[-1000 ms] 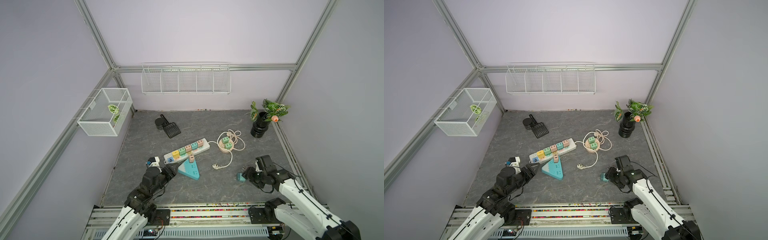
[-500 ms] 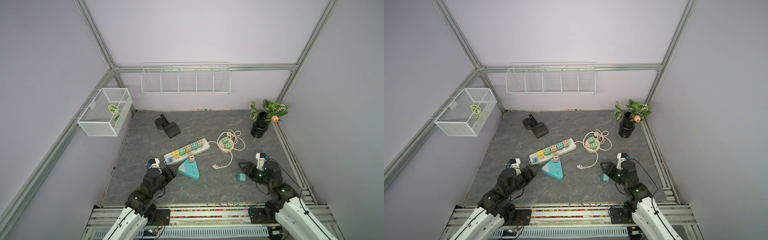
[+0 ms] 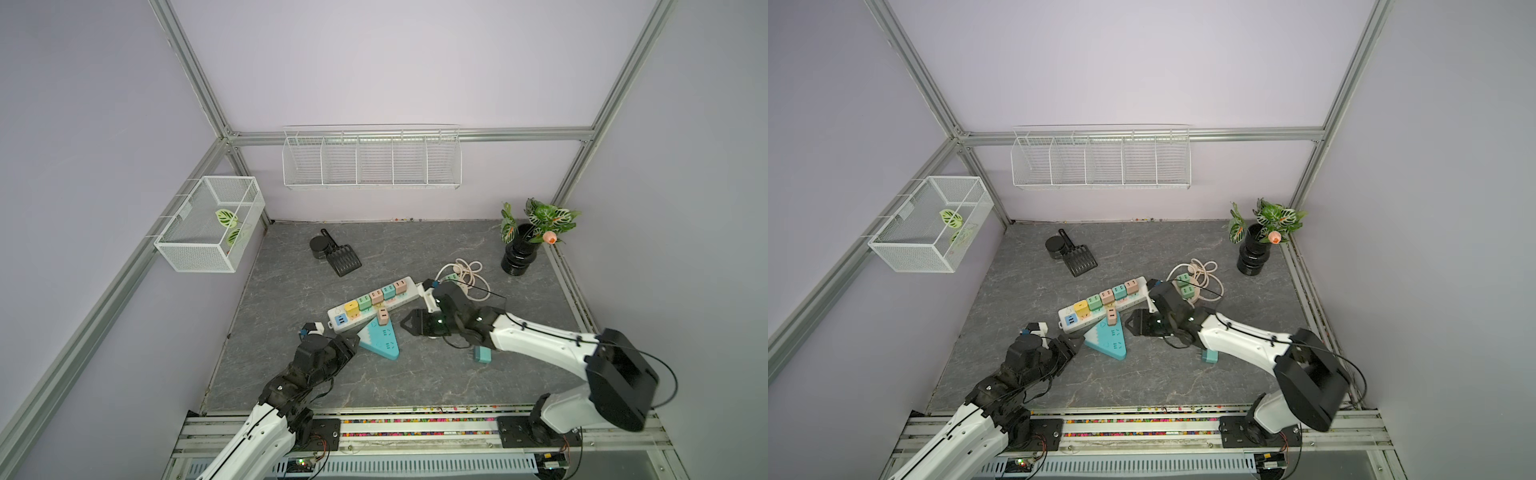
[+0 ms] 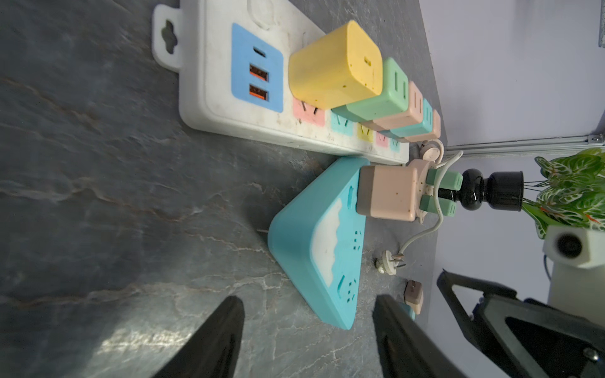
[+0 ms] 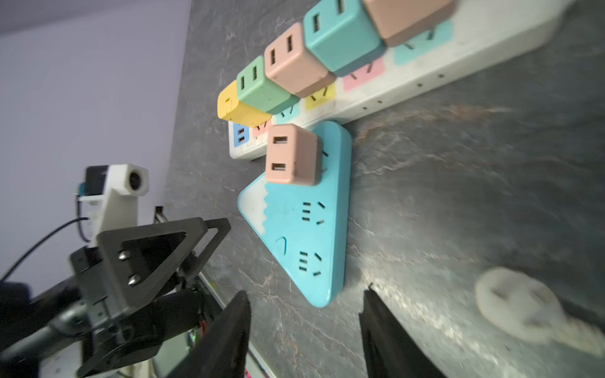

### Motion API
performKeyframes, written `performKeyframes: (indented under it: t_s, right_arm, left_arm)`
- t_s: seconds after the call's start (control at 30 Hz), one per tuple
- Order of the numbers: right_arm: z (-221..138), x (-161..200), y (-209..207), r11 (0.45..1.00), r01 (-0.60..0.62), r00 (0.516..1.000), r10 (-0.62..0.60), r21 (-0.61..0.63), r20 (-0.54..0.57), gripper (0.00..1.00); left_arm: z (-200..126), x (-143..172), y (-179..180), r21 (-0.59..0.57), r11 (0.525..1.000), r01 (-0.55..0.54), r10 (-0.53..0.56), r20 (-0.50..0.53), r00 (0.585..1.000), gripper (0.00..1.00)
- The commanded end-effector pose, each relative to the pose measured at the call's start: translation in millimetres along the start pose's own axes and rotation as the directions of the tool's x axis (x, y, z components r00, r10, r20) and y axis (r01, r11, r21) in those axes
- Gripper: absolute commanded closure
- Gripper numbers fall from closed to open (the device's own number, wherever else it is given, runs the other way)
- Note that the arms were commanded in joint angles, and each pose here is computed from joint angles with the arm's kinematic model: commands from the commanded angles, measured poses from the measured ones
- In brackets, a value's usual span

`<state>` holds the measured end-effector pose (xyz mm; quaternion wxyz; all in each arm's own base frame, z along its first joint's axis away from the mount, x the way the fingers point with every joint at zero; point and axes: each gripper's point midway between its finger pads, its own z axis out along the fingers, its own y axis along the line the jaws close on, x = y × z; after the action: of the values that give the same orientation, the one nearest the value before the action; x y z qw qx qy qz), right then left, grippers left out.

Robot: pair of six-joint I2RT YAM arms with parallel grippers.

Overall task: Pull the plug off the socket
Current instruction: Remove the plug from the socket.

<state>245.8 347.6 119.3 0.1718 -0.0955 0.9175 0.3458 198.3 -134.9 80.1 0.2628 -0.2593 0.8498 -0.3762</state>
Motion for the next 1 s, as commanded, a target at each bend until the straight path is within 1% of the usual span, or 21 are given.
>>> performKeyframes:
  t_s: [0.0,0.13,0.2,0.4,0.67,0.77,0.83,0.97]
  right_arm:
    - [13,7,-22,0.967,0.091,0.992,-0.068,0.24,-0.103,0.43]
    - [24,-9,-38,0.893,0.05,0.992,0.009,0.447,-0.129,0.41]
    - [31,-16,-38,0.871,0.047,0.99,0.026,0.489,-0.141,0.4]
    - [57,-25,-12,0.907,0.084,0.985,-0.013,0.414,-0.171,0.4]
    - [74,-29,-3,0.91,0.118,0.978,-0.037,0.398,-0.206,0.42]
    - [76,-29,-12,0.885,0.134,0.974,-0.034,0.446,-0.225,0.46]
    - [76,-31,-15,0.868,0.156,0.97,-0.045,0.471,-0.239,0.55]
    - [77,-33,-15,0.864,0.184,0.966,-0.071,0.469,-0.248,0.71]
  left_arm:
    - [0,3,5,-0.006,1.0,0.009,-0.009,-0.013,1.0,0.32]
    - [-2,3,5,-0.007,1.0,0.009,-0.009,-0.008,1.0,0.32]
    - [-3,3,6,-0.009,1.0,0.008,-0.008,-0.006,1.0,0.32]
    - [-4,2,5,-0.006,1.0,0.007,-0.007,0.001,1.0,0.32]
    - [-2,2,5,-0.007,1.0,0.009,-0.009,-0.007,1.0,0.32]
    - [-1,3,4,0.001,1.0,0.011,-0.011,-0.01,1.0,0.32]
    - [2,4,1,0.016,1.0,0.011,-0.01,-0.016,1.0,0.32]
    - [7,3,-4,0.026,0.999,0.033,-0.032,-0.025,0.999,0.33]
